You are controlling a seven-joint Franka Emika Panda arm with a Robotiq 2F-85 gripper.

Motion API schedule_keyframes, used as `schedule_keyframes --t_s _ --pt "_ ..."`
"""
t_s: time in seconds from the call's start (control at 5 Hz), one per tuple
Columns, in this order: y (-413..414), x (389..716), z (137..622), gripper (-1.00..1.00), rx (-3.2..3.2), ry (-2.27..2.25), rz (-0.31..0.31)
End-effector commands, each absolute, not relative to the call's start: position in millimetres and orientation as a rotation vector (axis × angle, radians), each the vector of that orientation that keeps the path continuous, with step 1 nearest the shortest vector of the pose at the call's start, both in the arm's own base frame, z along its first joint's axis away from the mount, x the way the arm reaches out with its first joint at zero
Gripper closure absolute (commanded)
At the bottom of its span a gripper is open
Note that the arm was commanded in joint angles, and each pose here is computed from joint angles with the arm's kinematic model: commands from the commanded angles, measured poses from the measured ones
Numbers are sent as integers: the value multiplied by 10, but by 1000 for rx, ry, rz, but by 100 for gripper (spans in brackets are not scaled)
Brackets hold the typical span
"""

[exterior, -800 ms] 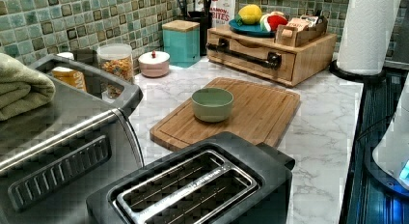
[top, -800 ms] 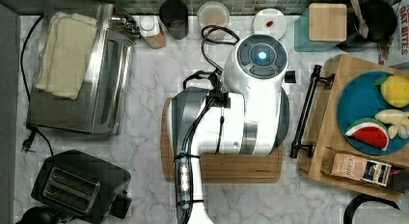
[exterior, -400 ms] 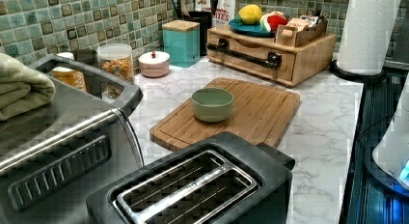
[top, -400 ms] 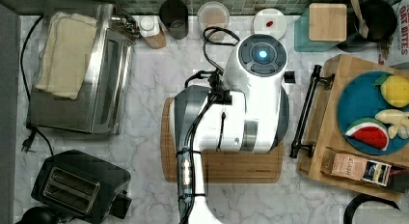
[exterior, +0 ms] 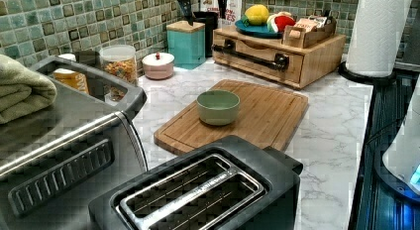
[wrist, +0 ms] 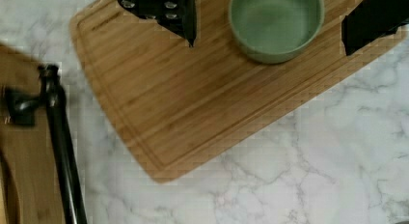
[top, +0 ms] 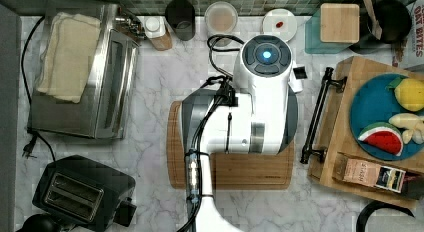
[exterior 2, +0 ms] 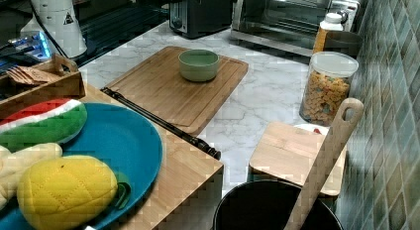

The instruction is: Open the drawer.

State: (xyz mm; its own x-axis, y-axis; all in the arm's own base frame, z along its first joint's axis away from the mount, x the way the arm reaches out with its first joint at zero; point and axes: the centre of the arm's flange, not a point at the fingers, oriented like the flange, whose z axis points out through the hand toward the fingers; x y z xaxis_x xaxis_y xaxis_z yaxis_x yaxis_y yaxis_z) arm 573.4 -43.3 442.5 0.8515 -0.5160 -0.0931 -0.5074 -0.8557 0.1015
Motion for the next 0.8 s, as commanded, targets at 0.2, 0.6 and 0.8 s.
schedule_keyframes --t_s 0.2,0.6,0.8 --pt "-1348 5986 4323 -100 2946 -567 56" --pt "-1601 5927 4109 -100 2896 -486 29" --pt "-1781 5878 4101 -100 2897 -472 29"
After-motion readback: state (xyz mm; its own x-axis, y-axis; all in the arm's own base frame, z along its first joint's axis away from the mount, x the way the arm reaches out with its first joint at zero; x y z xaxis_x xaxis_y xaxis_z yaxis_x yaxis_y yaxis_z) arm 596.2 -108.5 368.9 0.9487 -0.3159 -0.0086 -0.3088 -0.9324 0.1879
